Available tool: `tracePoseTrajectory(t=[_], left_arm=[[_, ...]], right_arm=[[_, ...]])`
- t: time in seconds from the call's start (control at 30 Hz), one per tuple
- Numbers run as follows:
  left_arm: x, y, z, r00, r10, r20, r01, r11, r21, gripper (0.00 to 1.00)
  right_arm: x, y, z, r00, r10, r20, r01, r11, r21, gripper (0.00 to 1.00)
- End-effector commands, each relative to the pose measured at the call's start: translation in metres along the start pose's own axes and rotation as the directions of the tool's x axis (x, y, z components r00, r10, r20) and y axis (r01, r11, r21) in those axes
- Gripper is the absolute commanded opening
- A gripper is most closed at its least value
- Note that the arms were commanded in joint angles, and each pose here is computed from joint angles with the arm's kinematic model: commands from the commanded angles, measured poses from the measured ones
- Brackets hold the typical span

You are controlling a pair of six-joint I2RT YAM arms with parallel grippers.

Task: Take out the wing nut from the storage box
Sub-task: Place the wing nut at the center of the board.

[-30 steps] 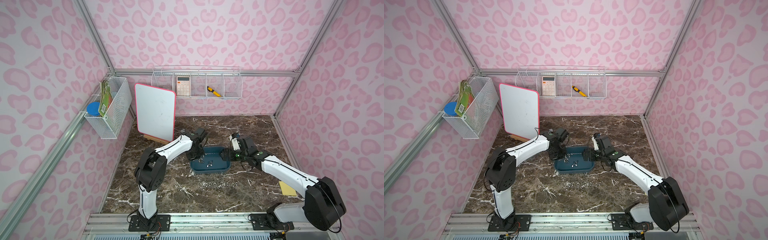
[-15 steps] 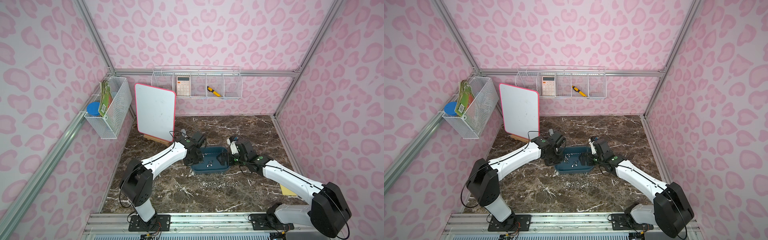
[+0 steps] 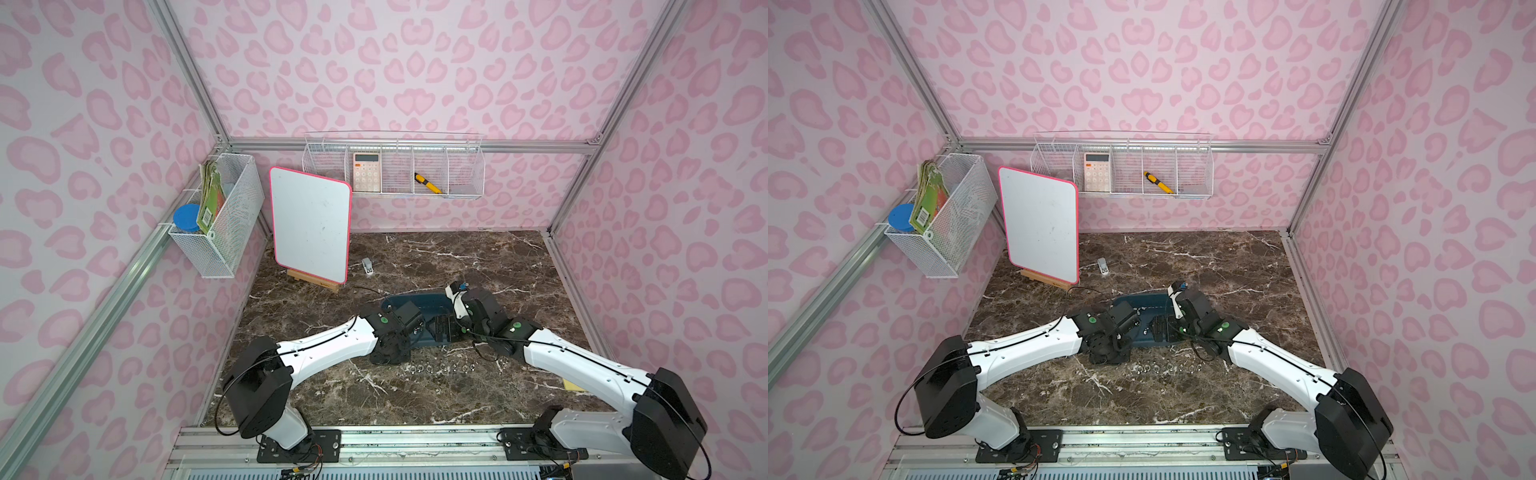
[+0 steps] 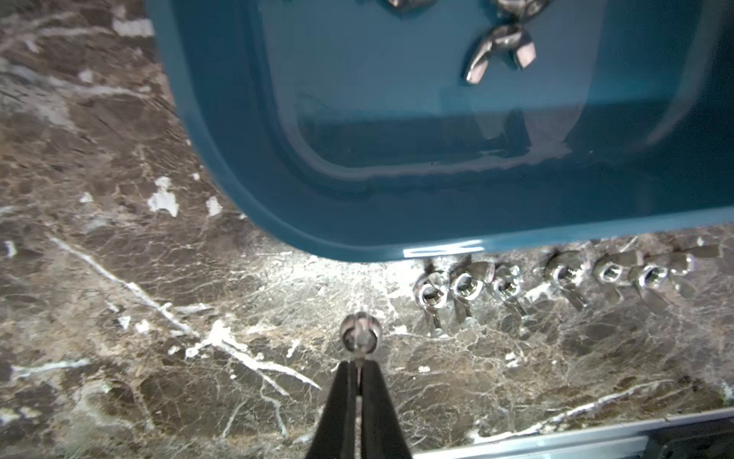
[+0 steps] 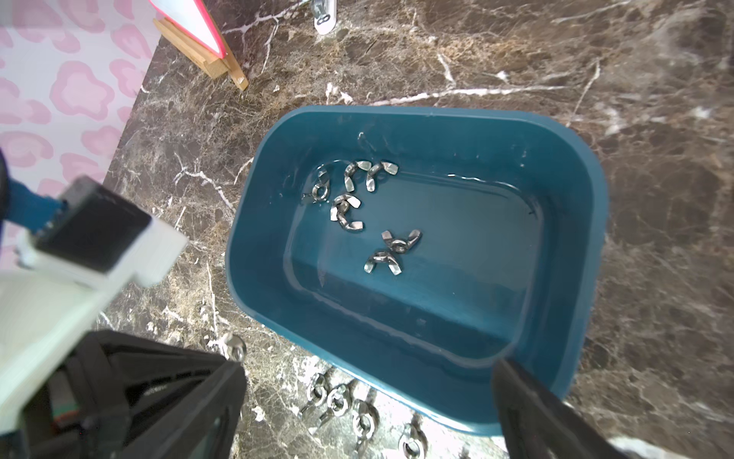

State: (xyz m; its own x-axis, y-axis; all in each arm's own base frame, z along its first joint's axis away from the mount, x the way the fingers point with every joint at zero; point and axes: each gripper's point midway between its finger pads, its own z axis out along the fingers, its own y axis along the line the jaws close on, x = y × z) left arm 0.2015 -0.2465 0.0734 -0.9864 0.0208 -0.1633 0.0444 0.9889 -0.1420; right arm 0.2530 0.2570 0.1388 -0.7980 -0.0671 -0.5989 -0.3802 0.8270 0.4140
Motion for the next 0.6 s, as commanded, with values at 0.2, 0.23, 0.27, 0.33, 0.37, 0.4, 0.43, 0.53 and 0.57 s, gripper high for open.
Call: tracePoseTrajectory(t=[0.2,0.23,0.27,0.33,0.37,0.4,0.43,0.53,0.57], left_arm=[[0.013,-0.021,0.035,0.999,0.004,-0.043,-0.003,1.000,0.021,0.00],[0.014,-0.021,0.038,0.999,0.005,-0.048,-0.004,1.000,0.017,0.00],[0.015,-0.021,0.040,0.999,0.007,-0.052,-0.006,1.000,0.014,0.00],[0.018,-0.021,0.044,0.998,0.006,-0.064,-0.005,1.000,0.008,0.00],[0.019,-0.021,0.046,0.998,0.006,-0.069,-0.006,1.000,0.008,0.00],[0.021,-0.021,0.049,0.997,0.007,-0.077,-0.006,1.000,0.008,0.00],[0.022,-0.021,0.051,0.997,0.006,-0.083,-0.005,1.000,0.008,0.00],[0.024,-0.024,0.054,0.995,0.015,-0.096,-0.014,1.000,0.013,0.00],[0.026,-0.023,0.054,0.995,0.016,-0.099,-0.015,1.000,0.009,0.00]], right_arm=[[0.009,-0.008,-0.010,1.000,0.020,0.014,-0.021,0.999,0.031,0.99],[0.010,-0.009,-0.011,1.000,0.022,0.015,-0.023,0.999,0.034,0.99],[0.011,-0.010,-0.012,1.000,0.024,0.016,-0.025,0.999,0.036,0.98],[0.012,-0.011,-0.014,1.000,0.028,0.015,-0.028,0.999,0.038,0.99],[0.013,-0.012,-0.014,1.000,0.028,0.013,-0.029,0.999,0.041,0.99],[0.014,-0.012,-0.015,0.999,0.029,0.013,-0.029,0.999,0.042,0.99],[0.014,-0.013,-0.015,0.999,0.029,0.012,-0.030,0.999,0.045,0.99],[0.015,-0.014,-0.016,0.999,0.031,0.014,-0.032,0.998,0.048,0.99],[0.015,-0.014,-0.016,0.999,0.031,0.014,-0.032,0.998,0.048,0.99]])
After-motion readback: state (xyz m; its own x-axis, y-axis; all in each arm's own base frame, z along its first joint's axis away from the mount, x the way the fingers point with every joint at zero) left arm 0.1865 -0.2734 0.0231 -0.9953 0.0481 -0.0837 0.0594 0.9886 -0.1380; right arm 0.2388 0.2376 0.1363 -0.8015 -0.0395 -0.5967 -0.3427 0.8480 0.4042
